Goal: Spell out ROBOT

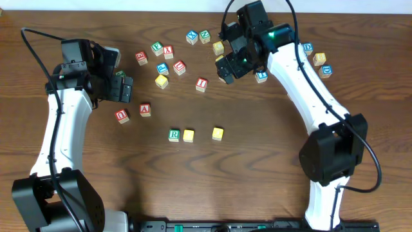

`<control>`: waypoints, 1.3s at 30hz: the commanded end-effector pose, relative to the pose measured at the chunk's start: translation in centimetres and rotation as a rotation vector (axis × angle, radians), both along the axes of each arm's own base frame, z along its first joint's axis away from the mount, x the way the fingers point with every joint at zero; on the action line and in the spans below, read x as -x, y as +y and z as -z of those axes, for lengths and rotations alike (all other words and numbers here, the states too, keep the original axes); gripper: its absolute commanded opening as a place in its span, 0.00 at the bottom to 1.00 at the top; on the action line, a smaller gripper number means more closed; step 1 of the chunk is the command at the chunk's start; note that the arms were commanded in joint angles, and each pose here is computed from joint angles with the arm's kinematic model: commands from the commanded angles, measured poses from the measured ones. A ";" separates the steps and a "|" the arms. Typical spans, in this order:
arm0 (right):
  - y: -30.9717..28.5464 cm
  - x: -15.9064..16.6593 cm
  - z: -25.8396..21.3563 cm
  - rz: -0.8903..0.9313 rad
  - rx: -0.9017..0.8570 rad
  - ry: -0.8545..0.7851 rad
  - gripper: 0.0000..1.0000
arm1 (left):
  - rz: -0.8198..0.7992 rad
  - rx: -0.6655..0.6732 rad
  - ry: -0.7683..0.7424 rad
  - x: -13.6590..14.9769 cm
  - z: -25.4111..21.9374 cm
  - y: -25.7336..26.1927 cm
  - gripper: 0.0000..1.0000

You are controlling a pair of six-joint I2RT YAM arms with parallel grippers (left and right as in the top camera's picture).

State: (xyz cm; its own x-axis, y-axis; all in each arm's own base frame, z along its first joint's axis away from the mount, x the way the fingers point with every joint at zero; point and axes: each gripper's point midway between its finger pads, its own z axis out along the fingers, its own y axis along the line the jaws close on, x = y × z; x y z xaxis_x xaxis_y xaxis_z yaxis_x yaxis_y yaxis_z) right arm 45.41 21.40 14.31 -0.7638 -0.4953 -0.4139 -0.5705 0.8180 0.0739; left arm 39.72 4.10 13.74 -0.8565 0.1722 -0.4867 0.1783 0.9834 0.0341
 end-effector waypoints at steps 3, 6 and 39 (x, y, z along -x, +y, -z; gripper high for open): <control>0.1 -0.5 3.3 -0.022 0.022 0.057 0.99 | 0.012 0.006 -0.009 -0.5 -0.4 -0.2 0.98; 0.1 -0.4 4.4 -0.037 0.032 0.076 0.99 | 0.012 0.006 -0.009 -0.5 -0.4 -0.2 0.98; 1.2 -1.8 8.2 -0.140 0.043 0.095 0.99 | 0.012 0.006 -0.009 -0.5 -0.4 -0.2 0.98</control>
